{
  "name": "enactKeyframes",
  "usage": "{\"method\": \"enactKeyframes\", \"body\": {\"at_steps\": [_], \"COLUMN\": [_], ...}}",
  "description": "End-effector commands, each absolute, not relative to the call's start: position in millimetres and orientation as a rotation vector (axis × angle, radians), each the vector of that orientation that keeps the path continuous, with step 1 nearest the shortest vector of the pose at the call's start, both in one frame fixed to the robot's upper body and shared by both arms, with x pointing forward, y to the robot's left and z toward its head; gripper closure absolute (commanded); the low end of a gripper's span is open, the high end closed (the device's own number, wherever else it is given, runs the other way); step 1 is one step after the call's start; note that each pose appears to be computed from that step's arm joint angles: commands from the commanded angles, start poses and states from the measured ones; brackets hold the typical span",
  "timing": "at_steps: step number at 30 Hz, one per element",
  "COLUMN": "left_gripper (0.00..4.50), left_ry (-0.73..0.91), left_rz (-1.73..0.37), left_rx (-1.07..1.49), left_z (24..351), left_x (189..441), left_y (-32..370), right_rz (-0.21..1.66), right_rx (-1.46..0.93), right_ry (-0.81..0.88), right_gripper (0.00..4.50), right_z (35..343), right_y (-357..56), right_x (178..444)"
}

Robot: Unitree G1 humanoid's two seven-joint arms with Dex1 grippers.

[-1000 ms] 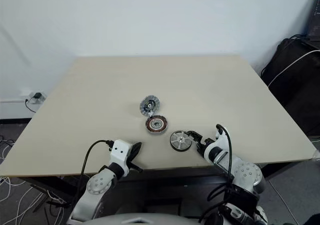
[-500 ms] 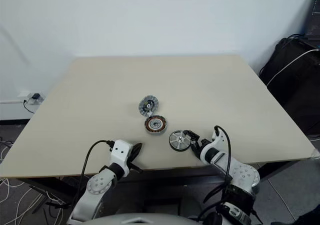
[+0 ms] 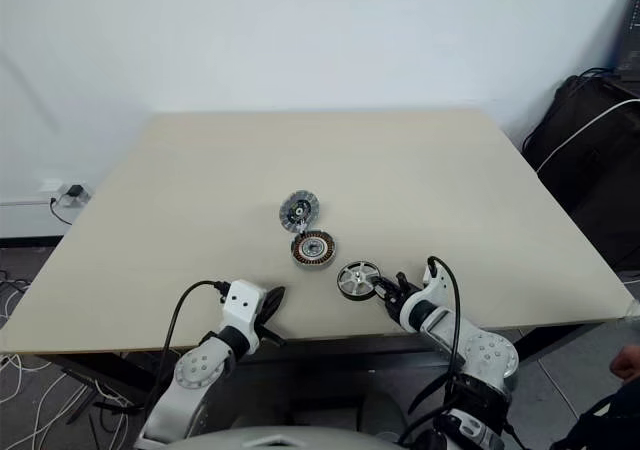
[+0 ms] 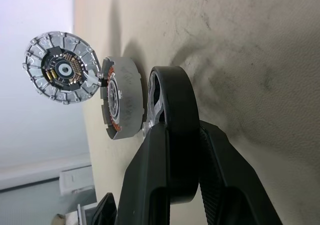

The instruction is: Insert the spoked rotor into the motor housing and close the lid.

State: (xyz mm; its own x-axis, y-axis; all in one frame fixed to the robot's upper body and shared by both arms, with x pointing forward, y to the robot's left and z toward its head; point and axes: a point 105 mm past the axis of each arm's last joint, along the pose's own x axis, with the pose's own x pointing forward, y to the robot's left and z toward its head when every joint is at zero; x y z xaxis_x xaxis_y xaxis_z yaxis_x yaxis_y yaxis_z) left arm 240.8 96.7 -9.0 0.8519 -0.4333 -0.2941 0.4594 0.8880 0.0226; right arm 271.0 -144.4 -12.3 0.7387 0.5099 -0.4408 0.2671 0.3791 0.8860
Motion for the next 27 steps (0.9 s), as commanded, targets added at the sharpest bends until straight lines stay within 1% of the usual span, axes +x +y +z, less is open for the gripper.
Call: {"method": "enactKeyframes", "body": {"at_steps": [1, 5, 8, 11, 14, 21, 27], "left_gripper": [4.5, 4.5, 4.5, 4.5, 4.5, 4.5, 4.5], "left_ry": [0.242, 0.246, 0.247, 0.245, 0.244, 0.242, 0.24], "left_rz": [-0.485, -0.485, -0.485, -0.485, -0.483, -0.474, -0.455], "left_rx": [0.089, 0.089, 0.09, 0.092, 0.093, 0.095, 0.101], "left_z": [3, 2, 2, 3, 3, 4, 5], "left_x": [245, 245, 245, 245, 245, 245, 246], "left_y": [92, 92, 92, 92, 93, 95, 98], "right_rz": [0.199, 0.264, 0.346, 0.403, 0.438, 0.484, 0.469], "right_rx": [1.204, 1.23, 1.237, 1.244, 1.248, 1.212, 1.135], "right_ry": [0.754, 0.696, 0.628, 0.586, 0.574, 0.607, 0.619], "right_gripper": [4.08, 4.08, 4.08, 4.08, 4.08, 4.08, 4.08], "right_z": [-6, 13, 37, 54, 64, 66, 53], "right_y": [-143, -134, -123, -111, -99, -68, -50], "right_x": [273, 280, 291, 302, 311, 331, 347]}}
